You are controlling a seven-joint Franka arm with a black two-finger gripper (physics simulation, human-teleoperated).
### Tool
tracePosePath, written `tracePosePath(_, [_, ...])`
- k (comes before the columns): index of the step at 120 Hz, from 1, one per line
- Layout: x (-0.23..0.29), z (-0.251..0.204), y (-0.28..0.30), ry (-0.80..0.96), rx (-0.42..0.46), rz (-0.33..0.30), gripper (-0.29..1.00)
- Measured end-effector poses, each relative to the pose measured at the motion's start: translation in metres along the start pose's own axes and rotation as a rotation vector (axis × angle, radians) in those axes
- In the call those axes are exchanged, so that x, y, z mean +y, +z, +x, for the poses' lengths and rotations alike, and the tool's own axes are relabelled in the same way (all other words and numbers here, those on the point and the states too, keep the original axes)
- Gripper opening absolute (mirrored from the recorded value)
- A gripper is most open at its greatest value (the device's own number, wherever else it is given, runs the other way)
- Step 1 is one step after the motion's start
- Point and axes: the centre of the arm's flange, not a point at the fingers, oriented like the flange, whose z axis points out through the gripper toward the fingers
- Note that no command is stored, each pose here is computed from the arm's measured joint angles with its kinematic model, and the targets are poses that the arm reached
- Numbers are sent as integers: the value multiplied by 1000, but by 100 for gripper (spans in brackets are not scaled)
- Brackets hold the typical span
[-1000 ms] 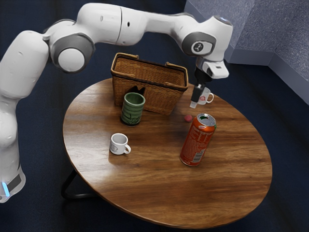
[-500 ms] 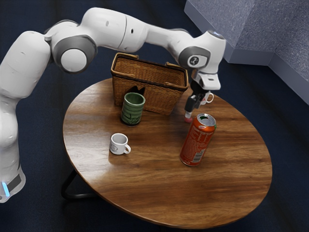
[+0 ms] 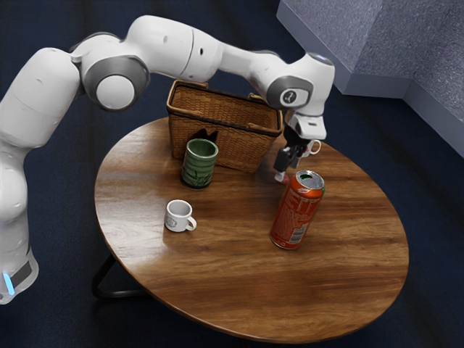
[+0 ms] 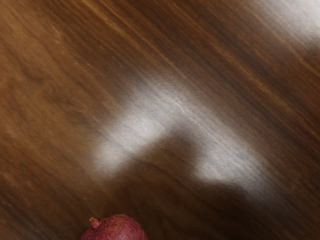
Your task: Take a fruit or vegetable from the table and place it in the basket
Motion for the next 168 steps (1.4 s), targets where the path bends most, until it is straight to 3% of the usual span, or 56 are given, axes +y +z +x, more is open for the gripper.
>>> tracePosePath(103, [-11, -3, 26, 22, 11, -24, 69])
tracePosePath(113, [-12, -3, 28, 22, 11, -25, 63])
tracePosePath(143, [-14, -3, 34, 22, 13, -29, 22])
tracePosePath(168, [-13, -2, 31, 24, 18, -24, 18])
